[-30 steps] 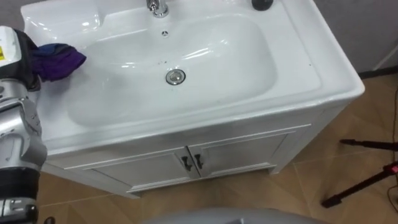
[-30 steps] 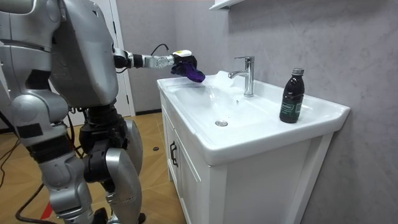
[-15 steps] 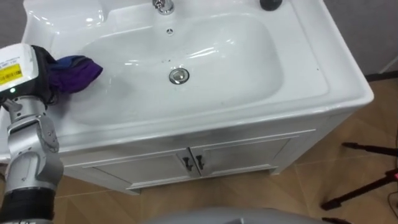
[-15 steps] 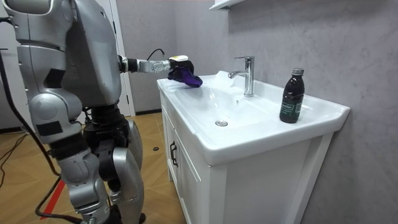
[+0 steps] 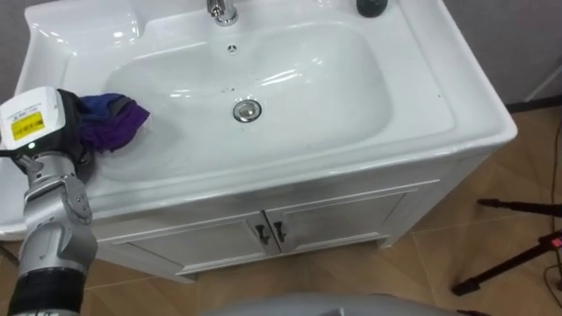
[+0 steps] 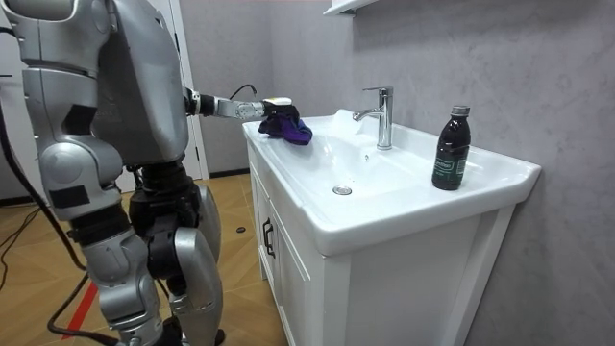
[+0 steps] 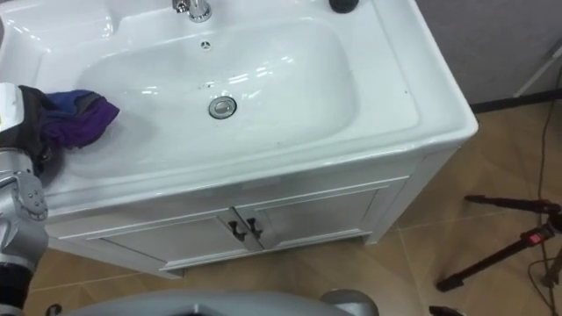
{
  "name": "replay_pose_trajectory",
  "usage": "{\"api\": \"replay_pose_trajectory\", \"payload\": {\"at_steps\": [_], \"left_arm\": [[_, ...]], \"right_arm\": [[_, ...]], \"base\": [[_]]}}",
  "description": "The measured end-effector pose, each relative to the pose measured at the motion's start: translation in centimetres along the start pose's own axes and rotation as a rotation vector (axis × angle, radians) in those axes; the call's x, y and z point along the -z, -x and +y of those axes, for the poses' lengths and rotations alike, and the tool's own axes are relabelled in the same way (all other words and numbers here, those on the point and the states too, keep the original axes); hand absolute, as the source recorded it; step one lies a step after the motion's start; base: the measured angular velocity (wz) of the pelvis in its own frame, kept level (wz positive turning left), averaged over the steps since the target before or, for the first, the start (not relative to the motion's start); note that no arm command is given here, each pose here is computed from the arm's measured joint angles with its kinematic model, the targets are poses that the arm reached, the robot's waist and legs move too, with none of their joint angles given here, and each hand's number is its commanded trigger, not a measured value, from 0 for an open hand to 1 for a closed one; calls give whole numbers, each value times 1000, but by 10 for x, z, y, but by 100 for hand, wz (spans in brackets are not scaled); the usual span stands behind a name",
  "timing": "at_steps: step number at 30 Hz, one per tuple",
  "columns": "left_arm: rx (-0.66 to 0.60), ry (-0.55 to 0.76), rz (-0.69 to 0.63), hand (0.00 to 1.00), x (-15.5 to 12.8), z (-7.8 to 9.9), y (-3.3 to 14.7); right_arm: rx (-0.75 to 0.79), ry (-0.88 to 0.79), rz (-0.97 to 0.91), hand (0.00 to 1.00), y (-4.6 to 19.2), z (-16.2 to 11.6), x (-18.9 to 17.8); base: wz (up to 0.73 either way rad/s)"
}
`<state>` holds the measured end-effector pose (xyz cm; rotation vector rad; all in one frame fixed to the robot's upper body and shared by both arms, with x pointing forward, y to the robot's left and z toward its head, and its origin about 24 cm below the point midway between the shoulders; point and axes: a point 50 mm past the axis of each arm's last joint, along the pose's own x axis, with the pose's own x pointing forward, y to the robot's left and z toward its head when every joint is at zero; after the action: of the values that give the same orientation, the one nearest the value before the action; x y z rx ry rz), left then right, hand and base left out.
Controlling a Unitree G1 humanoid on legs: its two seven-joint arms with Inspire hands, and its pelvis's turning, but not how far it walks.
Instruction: Wipe basin
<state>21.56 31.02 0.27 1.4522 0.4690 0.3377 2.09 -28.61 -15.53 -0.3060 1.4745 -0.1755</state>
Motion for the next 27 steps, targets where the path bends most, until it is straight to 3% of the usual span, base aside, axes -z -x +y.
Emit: {"api": "replay_pose_trajectory", "payload": {"at_steps": [27], "left_arm": [[40, -40, 71, 100, 17, -20, 9]], "right_arm": [[-2, -5, 72, 0, 2, 0, 13]], "base": [[-6]]}}
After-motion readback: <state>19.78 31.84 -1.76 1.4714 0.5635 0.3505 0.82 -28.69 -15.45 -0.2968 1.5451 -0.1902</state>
